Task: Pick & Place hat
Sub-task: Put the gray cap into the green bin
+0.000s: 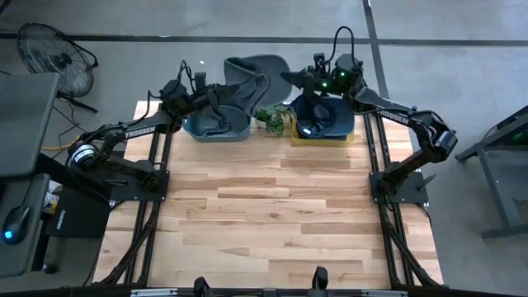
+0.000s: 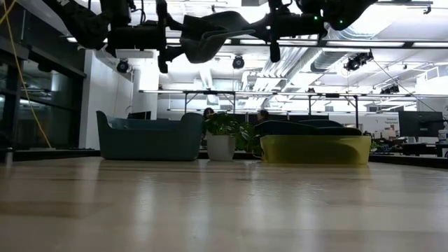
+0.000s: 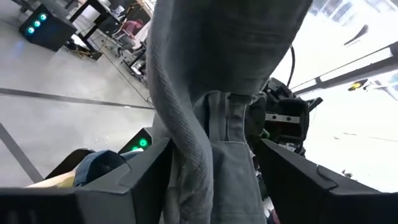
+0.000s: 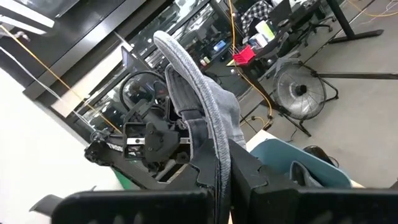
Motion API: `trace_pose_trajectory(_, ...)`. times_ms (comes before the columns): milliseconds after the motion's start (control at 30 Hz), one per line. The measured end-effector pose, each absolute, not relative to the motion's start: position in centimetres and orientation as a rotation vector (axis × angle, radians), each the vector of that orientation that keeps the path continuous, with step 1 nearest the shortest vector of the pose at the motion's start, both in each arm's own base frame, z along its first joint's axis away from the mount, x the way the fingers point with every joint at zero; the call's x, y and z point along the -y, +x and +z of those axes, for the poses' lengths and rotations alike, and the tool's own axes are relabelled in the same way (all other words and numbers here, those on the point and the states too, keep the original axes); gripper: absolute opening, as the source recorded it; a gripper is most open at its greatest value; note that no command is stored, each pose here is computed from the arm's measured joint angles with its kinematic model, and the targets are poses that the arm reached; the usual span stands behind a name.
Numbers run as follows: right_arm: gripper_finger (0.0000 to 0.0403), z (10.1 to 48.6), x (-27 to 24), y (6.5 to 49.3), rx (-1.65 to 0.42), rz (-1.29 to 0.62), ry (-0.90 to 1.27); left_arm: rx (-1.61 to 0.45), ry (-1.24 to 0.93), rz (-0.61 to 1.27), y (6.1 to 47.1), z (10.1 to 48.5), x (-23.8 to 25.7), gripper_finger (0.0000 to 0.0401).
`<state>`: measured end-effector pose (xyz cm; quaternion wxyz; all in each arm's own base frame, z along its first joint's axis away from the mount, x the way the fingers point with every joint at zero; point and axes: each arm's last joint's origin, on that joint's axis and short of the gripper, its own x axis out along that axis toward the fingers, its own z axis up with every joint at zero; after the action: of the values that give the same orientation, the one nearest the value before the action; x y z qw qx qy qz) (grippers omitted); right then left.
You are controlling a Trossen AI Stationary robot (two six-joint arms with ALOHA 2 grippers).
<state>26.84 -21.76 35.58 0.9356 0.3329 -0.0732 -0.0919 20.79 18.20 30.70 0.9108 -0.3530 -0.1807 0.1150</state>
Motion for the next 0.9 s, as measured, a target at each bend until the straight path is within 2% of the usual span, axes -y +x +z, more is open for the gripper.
trace_pose_trajectory(233, 0.0005, 35.9, 20.6, 27.7, 0.165, -0.132, 0.687, 0.344, -0.764, 0.282, 20.9, 30.2, -18.4, 0.0180)
trace_pose_trajectory(567, 0.0005, 35.9, 19.9, 28.2, 0.168, -0.139, 0.673, 0.338, -0.751, 0.296, 20.9, 30.1, -18.4, 0.0163)
trace_pose_trajectory(667, 0.0005, 35.9, 19.9, 28.2, 0.169, -0.142, 0.673, 0.340, -0.750, 0.304, 20.9, 30.1, -18.4, 0.0125)
trace_pose_trajectory(800, 0.0006, 35.8, 19.9, 28.2, 0.162, -0.143, 0.676, 0.334, -0.752, 0.315, 20.9, 30.0, -18.4, 0.0030)
trace_pose_trajectory(833, 0.0007, 35.8, 19.9, 28.2, 0.161, -0.144, 0.677, 0.333, -0.756, 0.325, 20.9, 29.9, -18.5, 0.0015)
trace_pose_trajectory(900, 0.0007, 35.8, 19.9, 28.2, 0.158, -0.146, 0.672, 0.332, -0.760, 0.338, 20.9, 29.9, -18.5, 0.0013)
